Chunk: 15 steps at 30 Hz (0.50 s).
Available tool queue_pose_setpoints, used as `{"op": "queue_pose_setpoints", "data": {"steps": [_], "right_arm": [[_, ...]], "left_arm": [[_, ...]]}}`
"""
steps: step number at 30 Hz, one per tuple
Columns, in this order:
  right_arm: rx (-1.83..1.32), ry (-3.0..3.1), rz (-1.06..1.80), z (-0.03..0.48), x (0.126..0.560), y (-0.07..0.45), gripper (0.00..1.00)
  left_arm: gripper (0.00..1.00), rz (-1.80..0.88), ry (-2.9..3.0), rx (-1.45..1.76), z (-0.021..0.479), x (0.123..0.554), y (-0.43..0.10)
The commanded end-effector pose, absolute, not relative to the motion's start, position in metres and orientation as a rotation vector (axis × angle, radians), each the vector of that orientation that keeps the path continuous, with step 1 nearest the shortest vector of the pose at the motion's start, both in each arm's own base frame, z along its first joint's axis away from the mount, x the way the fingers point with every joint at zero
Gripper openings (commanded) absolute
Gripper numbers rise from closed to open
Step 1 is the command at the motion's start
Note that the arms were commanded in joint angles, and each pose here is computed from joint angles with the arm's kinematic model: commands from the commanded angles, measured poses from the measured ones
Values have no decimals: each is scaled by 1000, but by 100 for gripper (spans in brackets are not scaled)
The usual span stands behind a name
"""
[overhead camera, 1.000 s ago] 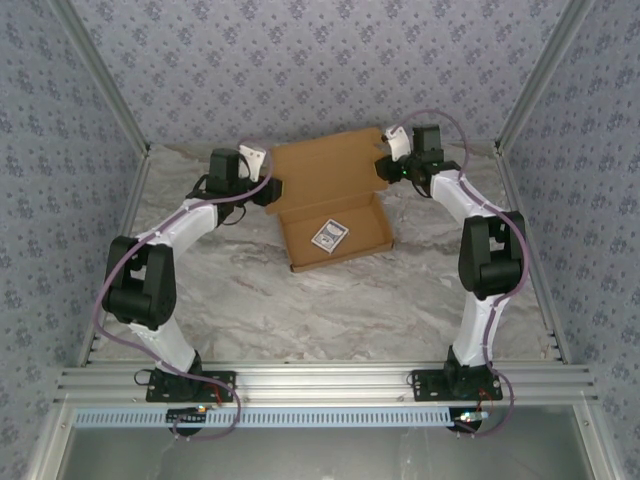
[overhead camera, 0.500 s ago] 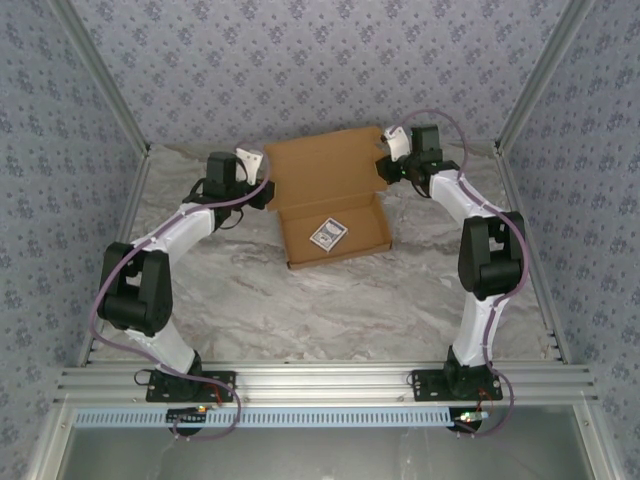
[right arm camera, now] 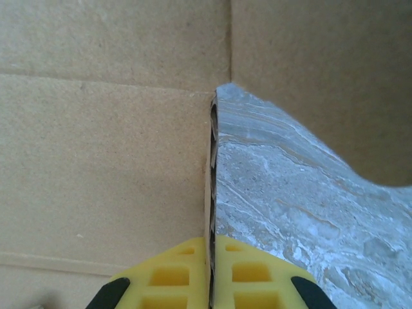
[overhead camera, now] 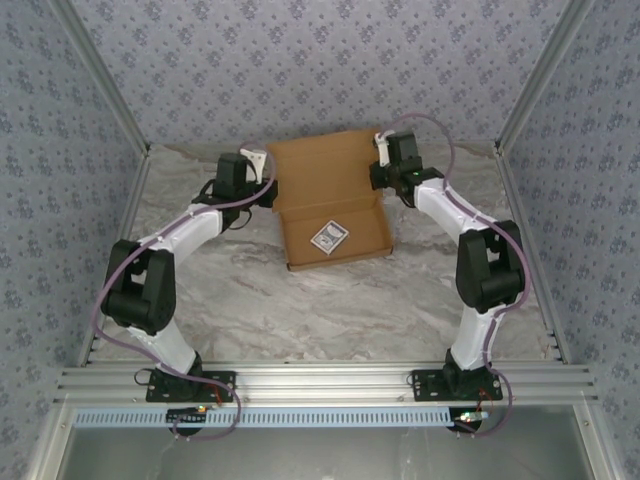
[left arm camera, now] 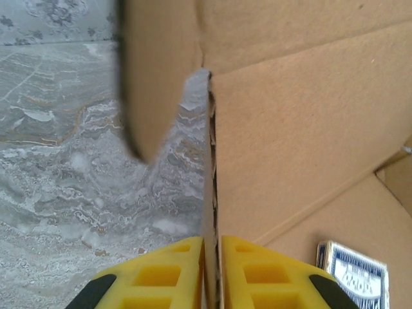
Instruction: Fold the paper box
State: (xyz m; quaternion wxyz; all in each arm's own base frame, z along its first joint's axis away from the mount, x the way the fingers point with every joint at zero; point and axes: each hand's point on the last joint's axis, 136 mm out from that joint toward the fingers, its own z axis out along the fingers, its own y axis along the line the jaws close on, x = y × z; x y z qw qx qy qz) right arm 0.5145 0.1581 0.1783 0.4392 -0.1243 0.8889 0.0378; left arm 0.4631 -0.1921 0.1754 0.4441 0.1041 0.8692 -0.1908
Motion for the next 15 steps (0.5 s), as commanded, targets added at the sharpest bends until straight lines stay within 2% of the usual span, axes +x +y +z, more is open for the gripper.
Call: {"op": "queue_pose_setpoints", "data": {"steps": [1,9,15], "right_arm": [[-186,2208,20,185,507,155,6],[-224,2202,36,184,504,166,6],[-304,2195,33,184,504,167,6]], "left_arm": [[16,-463,2095,170,193,475,-195],[20,-427,2133,173,183,482,-199],[27,-394,2140,213,181,489,-193]]}}
